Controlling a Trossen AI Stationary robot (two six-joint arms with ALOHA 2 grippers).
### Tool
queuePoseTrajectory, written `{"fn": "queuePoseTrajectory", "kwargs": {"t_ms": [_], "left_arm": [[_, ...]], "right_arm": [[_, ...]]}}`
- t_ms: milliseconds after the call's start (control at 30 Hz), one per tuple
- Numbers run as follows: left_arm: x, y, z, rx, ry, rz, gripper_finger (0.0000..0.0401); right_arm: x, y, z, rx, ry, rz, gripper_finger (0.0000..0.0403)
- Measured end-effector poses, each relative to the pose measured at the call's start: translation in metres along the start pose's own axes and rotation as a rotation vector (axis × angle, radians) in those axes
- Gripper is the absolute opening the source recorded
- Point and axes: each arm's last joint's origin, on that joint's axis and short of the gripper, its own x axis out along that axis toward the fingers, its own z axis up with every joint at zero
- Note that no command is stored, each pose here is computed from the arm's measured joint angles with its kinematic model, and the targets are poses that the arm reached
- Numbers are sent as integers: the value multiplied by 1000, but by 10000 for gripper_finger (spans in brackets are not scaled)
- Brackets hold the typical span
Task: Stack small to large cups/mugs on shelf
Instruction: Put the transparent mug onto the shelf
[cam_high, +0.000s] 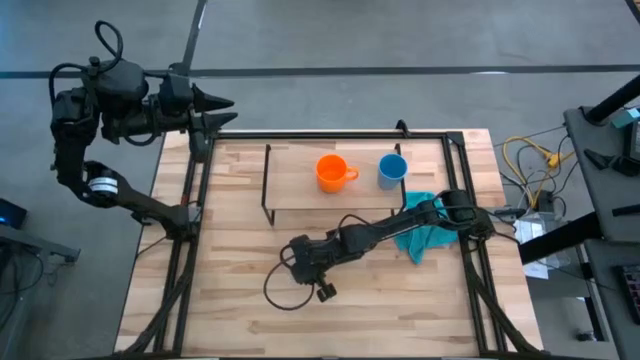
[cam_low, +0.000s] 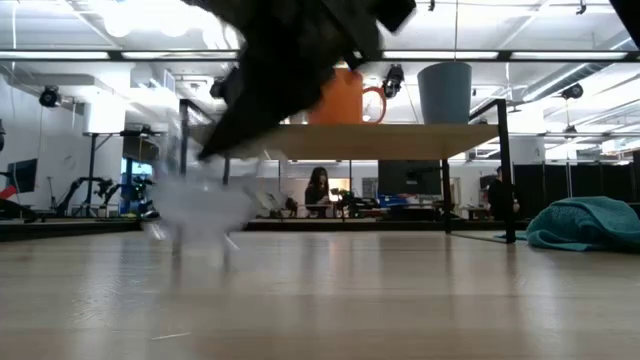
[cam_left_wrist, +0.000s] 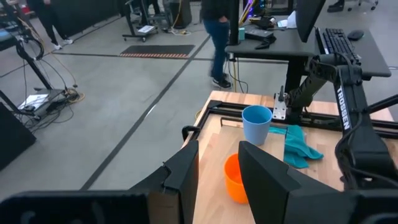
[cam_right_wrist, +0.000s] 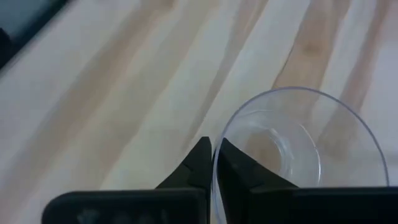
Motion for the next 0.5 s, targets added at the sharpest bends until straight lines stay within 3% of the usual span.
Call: {"fn": "queuePoseTrajectory", "kwargs": {"t_ms": [167, 300, 400, 500], "left_arm": [[-2, 0, -2, 3, 13, -1, 101], [-4, 1, -4, 7, 31, -2, 101], [-3, 0, -6, 11, 50, -3, 101], [-3, 0, -7, 14, 65, -4, 101]], "right_arm": [[-44, -5, 51, -22, -88, -29, 10], [-91, -6, 82, -85, -29, -177, 9], [-125, -15, 94, -107, 18, -251, 9], [-153, -29, 93, -52, 70, -273, 9]]}}
